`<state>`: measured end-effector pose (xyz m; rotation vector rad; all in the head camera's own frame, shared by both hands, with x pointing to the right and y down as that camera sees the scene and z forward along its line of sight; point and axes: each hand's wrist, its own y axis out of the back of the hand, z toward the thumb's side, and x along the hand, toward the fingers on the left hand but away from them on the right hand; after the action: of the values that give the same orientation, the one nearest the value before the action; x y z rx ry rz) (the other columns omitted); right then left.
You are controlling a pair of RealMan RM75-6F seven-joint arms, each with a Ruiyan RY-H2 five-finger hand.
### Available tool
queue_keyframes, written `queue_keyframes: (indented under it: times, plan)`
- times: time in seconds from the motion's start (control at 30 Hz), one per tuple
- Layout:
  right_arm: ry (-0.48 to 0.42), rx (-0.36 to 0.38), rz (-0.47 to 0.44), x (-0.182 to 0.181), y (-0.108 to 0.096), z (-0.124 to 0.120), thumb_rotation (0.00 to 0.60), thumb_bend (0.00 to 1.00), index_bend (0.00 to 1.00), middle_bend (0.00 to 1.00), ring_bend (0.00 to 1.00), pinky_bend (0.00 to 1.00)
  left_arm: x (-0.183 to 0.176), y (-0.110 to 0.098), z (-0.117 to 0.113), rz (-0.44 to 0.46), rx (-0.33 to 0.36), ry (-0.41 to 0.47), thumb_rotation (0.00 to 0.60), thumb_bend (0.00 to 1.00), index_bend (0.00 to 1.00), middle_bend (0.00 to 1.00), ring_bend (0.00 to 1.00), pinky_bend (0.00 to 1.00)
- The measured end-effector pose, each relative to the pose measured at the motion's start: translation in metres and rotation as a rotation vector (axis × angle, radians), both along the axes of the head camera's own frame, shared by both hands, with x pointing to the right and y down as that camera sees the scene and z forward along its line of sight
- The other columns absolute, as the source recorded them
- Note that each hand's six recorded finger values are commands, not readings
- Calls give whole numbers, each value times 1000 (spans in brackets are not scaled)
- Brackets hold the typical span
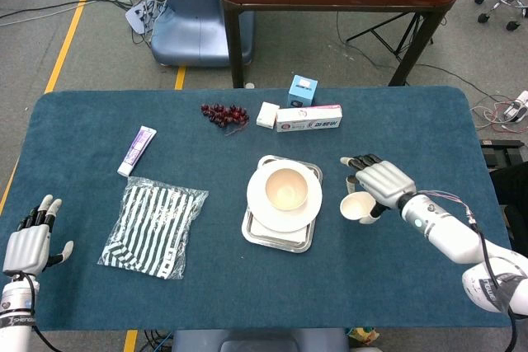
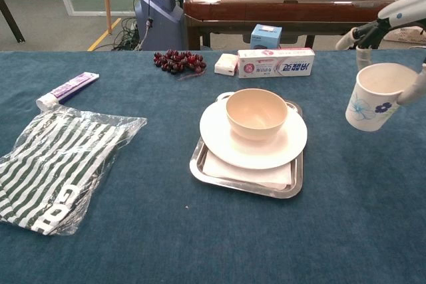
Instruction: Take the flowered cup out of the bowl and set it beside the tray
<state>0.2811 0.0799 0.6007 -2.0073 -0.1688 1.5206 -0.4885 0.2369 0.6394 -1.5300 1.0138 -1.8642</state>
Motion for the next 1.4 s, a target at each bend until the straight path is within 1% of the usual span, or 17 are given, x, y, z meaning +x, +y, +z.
queue_keyframes:
  times: [0.17, 0.4, 0.77, 0.93, 1.07, 1.4]
  plan:
    - [17, -17, 10, 16, 11, 1, 600, 163, 447, 56, 0, 0, 5, -1, 3, 4, -9, -7, 600, 305, 0, 0, 0, 123]
    - [18, -30, 36, 33, 21, 6, 600, 162, 447, 55, 0, 0, 14, -1, 2, 13, -12, -6, 600, 305, 0, 0, 0, 123]
    - [12, -76, 27, 38, 33, 41, 600, 162, 447, 53, 0, 0, 11, 5, 10, 10, -32, -5, 600, 305, 0, 0, 0, 124]
    - [7, -82, 26, 37, 35, 46, 600, 162, 447, 53, 0, 0, 11, 11, 6, 10, -25, 1, 600, 305, 0, 0, 0, 124]
    - [10, -90, 31, 39, 37, 51, 600, 163, 447, 53, 0, 0, 12, 9, 7, 11, -24, 5, 600, 305, 0, 0, 0, 124]
    - [16, -112, 34, 38, 37, 68, 600, 163, 447, 53, 0, 0, 9, 13, 7, 2, -24, 4, 600, 305, 0, 0, 0, 124]
